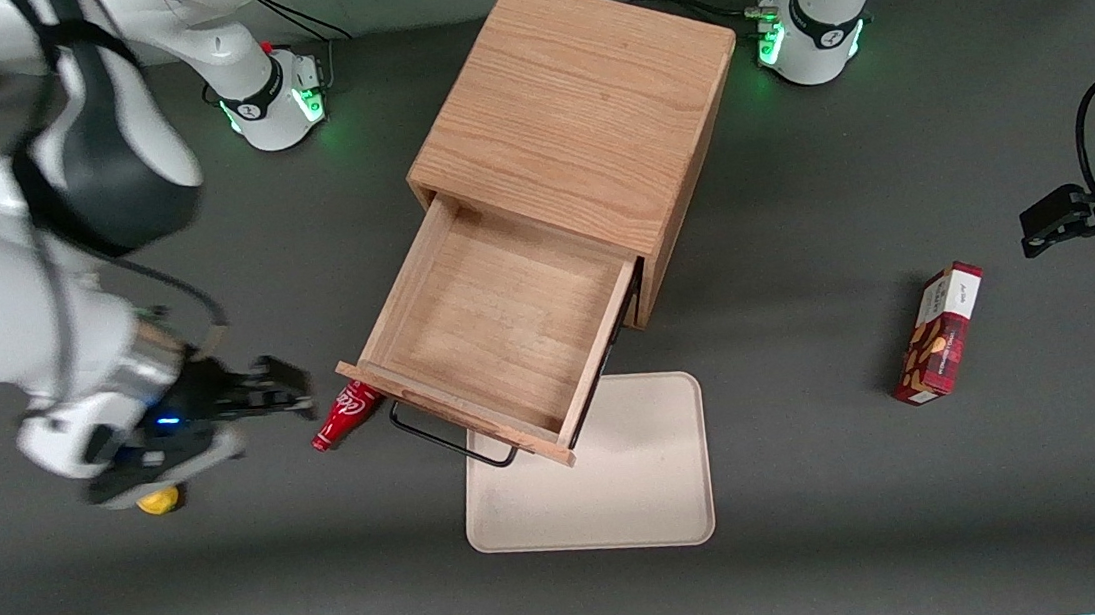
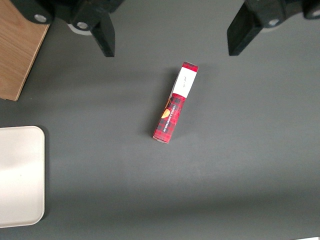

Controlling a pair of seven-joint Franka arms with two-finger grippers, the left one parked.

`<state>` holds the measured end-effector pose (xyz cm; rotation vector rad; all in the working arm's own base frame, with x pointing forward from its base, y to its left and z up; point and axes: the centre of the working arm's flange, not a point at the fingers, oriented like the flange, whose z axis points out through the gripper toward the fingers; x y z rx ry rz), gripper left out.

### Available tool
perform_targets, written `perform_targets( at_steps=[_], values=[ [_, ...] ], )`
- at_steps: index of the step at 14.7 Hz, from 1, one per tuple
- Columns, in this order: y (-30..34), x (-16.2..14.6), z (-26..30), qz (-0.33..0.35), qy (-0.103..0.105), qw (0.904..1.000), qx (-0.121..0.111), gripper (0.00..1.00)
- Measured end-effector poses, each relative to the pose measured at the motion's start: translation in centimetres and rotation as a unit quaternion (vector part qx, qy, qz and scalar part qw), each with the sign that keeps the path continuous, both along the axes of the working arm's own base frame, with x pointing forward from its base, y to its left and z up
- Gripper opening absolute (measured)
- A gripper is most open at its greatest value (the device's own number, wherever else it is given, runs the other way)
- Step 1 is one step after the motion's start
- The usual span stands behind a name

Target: Open upper drawer

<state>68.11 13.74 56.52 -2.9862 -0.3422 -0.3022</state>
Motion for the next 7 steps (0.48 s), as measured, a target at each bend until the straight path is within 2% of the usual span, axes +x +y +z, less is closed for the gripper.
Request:
perform_targets(
  at_steps=[4, 7],
  values=[
    [-10.0, -1.4, 3.4, -0.069, 0.01, 0.9974, -0.019, 1.0],
    [-13.9, -4.2, 4.9, -0.118, 0.01, 0.9909, -0.064, 1.0]
  ],
)
